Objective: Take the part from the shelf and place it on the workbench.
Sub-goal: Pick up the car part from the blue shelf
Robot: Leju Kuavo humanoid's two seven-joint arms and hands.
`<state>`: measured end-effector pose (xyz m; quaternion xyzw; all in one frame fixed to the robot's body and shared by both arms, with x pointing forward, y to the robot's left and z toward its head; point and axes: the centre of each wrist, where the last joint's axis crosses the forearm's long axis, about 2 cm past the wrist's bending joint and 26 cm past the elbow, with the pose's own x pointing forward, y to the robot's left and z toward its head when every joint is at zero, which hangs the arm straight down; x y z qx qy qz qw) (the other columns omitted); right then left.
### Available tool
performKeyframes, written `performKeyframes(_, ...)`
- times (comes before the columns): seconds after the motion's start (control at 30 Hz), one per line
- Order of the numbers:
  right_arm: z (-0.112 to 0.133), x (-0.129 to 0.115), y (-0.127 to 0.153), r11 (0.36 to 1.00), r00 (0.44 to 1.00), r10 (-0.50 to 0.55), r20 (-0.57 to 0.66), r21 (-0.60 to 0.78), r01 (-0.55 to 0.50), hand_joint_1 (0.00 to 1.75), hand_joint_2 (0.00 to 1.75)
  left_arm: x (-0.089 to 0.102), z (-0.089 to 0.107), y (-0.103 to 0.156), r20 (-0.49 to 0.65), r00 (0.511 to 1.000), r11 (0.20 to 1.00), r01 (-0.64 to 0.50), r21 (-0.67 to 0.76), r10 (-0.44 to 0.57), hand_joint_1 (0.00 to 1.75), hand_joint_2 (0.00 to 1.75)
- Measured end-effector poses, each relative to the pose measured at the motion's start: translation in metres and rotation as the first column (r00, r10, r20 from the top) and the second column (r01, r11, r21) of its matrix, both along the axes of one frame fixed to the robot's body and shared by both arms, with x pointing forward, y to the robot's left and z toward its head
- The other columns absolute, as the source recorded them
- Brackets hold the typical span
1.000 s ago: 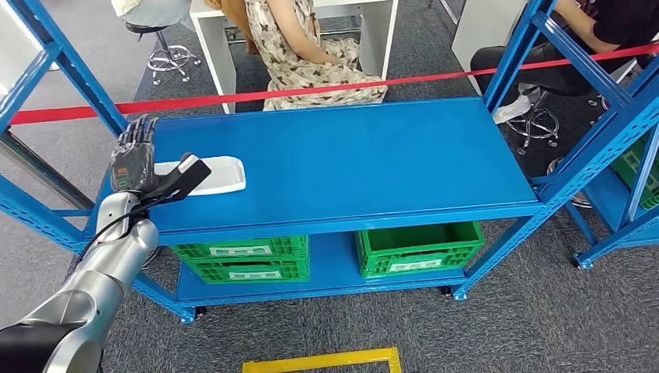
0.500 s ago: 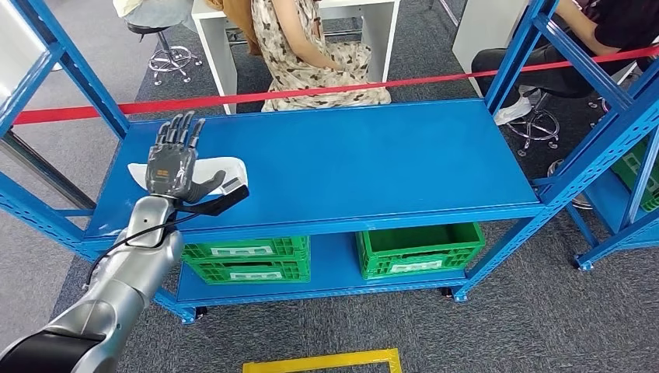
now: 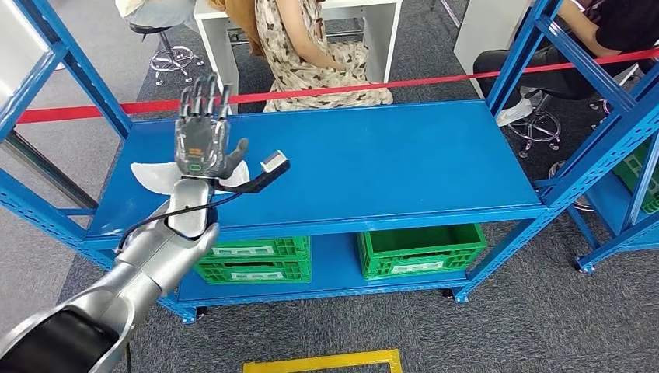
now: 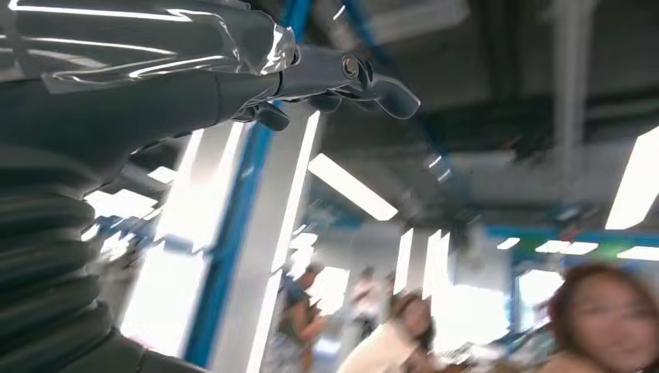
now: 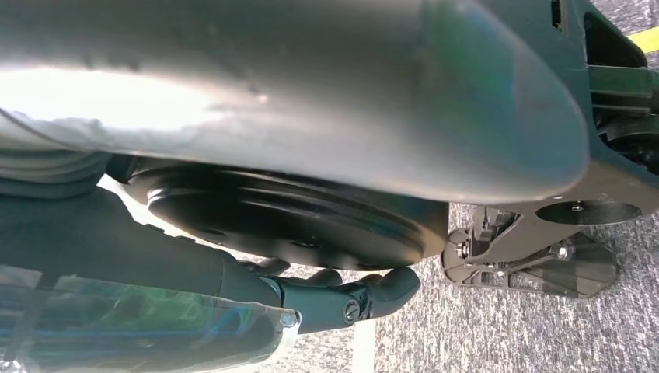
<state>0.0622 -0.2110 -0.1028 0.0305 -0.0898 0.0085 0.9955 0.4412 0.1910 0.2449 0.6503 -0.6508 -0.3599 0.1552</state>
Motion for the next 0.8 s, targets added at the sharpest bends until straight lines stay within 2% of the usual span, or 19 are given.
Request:
performKeyframes(0.1,0.0,0.0,0.001,1.0,1.0,0.0,0.0,0.001,0.0,0.0,0.0,-0.003,0.004,-0.015,0.023,0.995,0.99,0.089,0.106,-0.092,0.0,1.75)
performKeyframes(0.2,0.0,0.0,0.001,1.0,1.0,0.012,0.001,0.0,-0.012,0.0,0.0,-0.005,0.005,-0.024,0.001,0.985,0.97,0.171,0.171,-0.174,0.0,1.75)
performKeyframes(0.3,0.0,0.0,0.002,1.0,1.0,0.031,0.003,-0.002,-0.031,0.0,0.0,-0.005,0.004,-0.028,-0.028,0.977,0.959,0.214,0.184,-0.212,0.0,1.75)
performKeyframes(0.5,0.0,0.0,0.002,0.998,0.998,0.059,0.006,-0.006,-0.059,0.0,0.0,-0.006,-0.006,-0.032,-0.083,0.971,0.957,0.236,0.171,-0.224,0.0,1.75)
performKeyframes(0.8,0.0,-0.001,0.003,0.998,0.998,0.057,0.017,-0.004,-0.057,0.0,0.0,-0.016,-0.042,-0.036,-0.197,0.96,0.966,0.227,0.123,-0.201,0.0,1.75)
